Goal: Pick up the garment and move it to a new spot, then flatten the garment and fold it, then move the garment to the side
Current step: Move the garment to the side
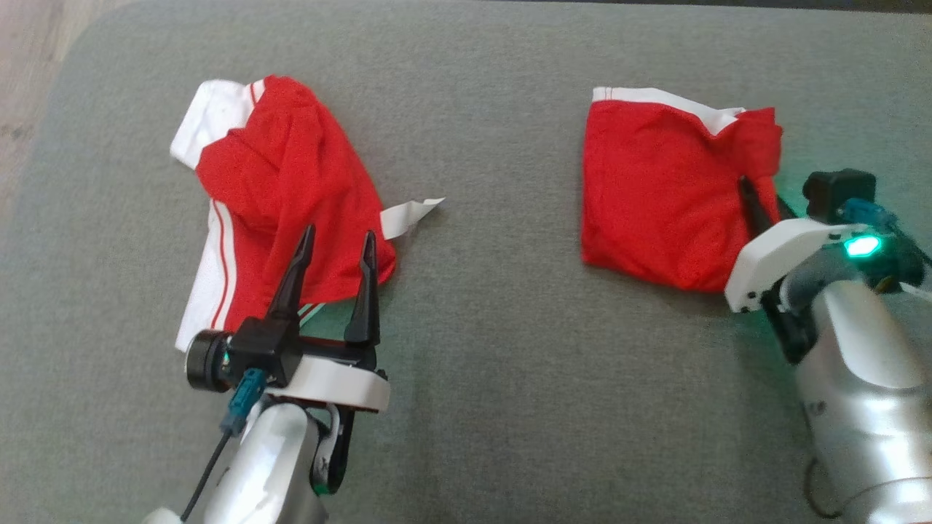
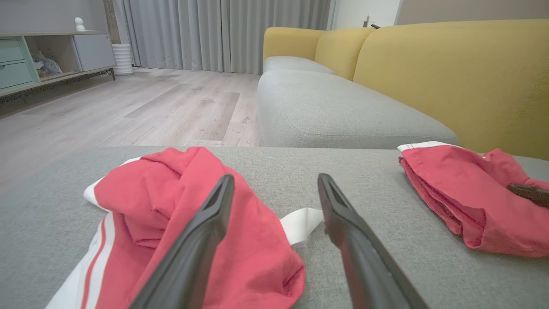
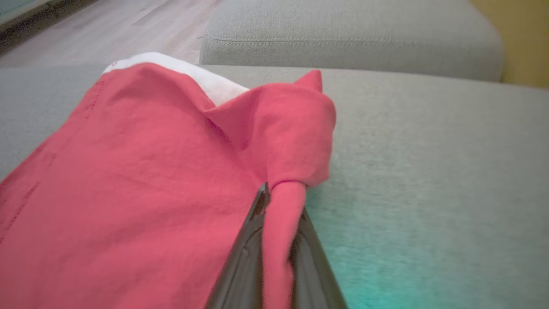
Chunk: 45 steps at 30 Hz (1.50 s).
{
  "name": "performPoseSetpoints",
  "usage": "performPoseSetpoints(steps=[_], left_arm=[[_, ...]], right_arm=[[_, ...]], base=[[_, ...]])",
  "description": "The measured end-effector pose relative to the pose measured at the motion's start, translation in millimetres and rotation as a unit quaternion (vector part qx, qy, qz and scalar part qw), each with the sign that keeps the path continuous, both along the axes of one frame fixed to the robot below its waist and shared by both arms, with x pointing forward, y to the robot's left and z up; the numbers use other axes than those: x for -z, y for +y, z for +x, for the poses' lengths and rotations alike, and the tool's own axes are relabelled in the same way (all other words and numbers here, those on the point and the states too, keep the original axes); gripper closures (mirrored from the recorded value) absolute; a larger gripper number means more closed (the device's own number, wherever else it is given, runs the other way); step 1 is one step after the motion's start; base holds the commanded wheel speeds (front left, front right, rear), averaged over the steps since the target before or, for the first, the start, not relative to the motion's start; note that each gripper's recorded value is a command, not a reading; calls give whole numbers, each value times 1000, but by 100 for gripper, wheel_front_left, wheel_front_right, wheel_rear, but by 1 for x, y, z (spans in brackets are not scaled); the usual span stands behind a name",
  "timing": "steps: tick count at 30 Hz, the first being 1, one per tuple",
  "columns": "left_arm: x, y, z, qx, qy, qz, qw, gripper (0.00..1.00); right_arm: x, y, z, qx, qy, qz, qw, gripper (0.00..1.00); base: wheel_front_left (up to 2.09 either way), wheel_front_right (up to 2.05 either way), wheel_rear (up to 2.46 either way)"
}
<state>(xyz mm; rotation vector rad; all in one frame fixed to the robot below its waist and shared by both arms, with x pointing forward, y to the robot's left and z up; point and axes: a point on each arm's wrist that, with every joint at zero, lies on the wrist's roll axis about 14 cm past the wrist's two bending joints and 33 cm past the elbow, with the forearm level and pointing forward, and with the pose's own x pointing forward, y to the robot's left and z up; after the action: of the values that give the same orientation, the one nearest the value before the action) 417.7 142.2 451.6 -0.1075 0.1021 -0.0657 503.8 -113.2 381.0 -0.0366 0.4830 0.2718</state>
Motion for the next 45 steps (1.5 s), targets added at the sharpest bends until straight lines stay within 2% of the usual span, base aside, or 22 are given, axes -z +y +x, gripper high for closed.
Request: performPoseSetpoints(steps=[4, 9, 12, 20, 25, 34, 35, 36, 40, 45], left_arm=[[-6, -7, 2, 9, -9, -4, 1000, 0], [-11, -14, 3, 18, -16, -7, 1000, 0], [-9, -14, 5, 17, -15, -9, 1000, 0], [6, -7, 7, 8, 4, -7, 1000, 0], [16, -2, 7, 3, 18, -6, 1000, 0], [19, 3, 12, -3, 19, -3, 1000, 0], [17, 3, 13, -2, 16, -4, 1000, 0], [16, 2, 14, -2, 14, -4, 1000, 0], [11, 1, 14, -1, 8, -5, 1000, 0], [-10, 1, 14, -2, -20, -12, 1000, 0]], right_arm=[[-19, -33, 3, -15, -30, -66, 997, 100], [-37, -95, 0, -16, -42, -161, 986, 100], [-35, -134, -7, -14, -22, -219, 975, 100], [-39, -246, -13, 47, 32, -331, 942, 100], [-31, -259, -8, 41, 47, -375, 925, 100], [-29, -272, -1, 65, 54, -383, 920, 100], [-32, -274, 1, 72, 48, -380, 921, 62], [-36, -273, 3, 75, 41, -381, 921, 0], [-47, -264, 11, 80, 16, -375, 923, 0], [-65, -238, 15, 82, -27, -344, 935, 0]], base=[[0, 0, 0], [0, 0, 0], [0, 0, 0], [0, 0, 0], [0, 0, 0], [0, 0, 0], [0, 0, 0], [0, 0, 0], [0, 0, 0], [0, 0, 0]])
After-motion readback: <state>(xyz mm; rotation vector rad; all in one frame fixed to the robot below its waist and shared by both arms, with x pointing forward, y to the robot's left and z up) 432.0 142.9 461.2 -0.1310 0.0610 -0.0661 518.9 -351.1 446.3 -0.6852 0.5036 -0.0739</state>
